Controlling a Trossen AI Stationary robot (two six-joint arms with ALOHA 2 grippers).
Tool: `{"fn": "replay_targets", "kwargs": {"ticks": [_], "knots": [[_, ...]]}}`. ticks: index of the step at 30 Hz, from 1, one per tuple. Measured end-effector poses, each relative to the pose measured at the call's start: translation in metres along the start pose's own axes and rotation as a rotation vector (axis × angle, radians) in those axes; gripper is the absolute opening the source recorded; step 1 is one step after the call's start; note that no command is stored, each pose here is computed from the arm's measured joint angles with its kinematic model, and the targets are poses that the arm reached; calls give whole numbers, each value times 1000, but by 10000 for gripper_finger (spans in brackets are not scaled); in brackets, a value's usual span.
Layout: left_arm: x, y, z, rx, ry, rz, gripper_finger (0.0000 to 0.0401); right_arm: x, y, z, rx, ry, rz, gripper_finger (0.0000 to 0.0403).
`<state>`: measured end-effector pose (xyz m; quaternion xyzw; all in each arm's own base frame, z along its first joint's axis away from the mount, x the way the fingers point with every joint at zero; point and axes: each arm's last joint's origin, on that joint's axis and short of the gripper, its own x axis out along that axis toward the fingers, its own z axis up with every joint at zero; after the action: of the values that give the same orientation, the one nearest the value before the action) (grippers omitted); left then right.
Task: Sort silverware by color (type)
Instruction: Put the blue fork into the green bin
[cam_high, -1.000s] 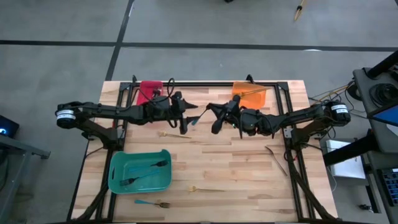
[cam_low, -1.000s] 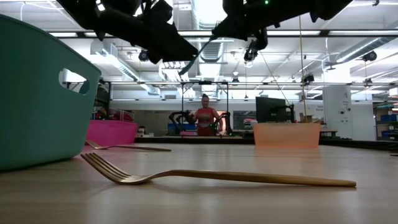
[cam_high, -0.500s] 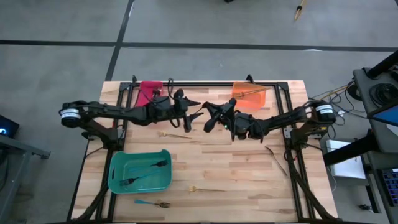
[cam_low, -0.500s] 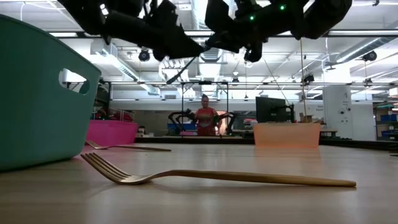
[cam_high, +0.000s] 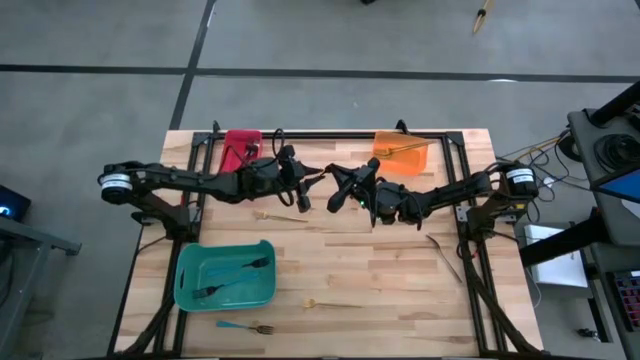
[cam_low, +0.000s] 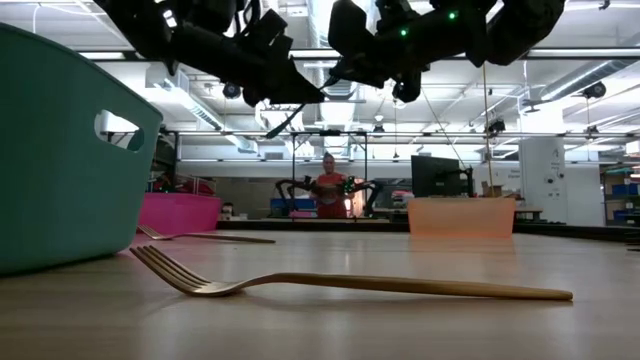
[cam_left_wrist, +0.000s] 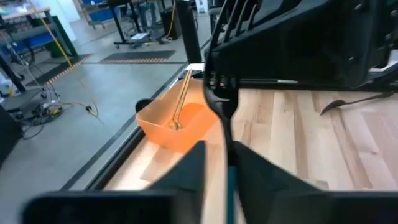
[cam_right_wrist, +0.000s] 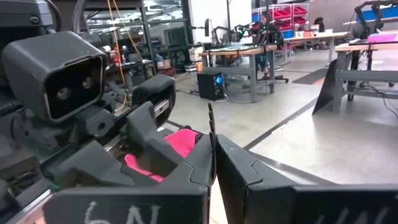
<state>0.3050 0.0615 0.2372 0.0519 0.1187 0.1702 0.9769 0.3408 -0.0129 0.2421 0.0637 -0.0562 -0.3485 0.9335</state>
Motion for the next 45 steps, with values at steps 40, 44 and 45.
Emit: {"fn": "replay_targets", "kwargs": {"ticks": [40, 44, 45], "knots": [[-99, -51, 61, -52, 617, -173, 0, -39, -21, 68, -121, 51, 26, 183], [-128, -70, 60, -20, 772, -244, 0, -38, -21, 64, -136, 74, 24, 183], [-135, -75, 59, -13, 806, -265, 0, -38, -21, 63, -138, 78, 24, 183]]}}
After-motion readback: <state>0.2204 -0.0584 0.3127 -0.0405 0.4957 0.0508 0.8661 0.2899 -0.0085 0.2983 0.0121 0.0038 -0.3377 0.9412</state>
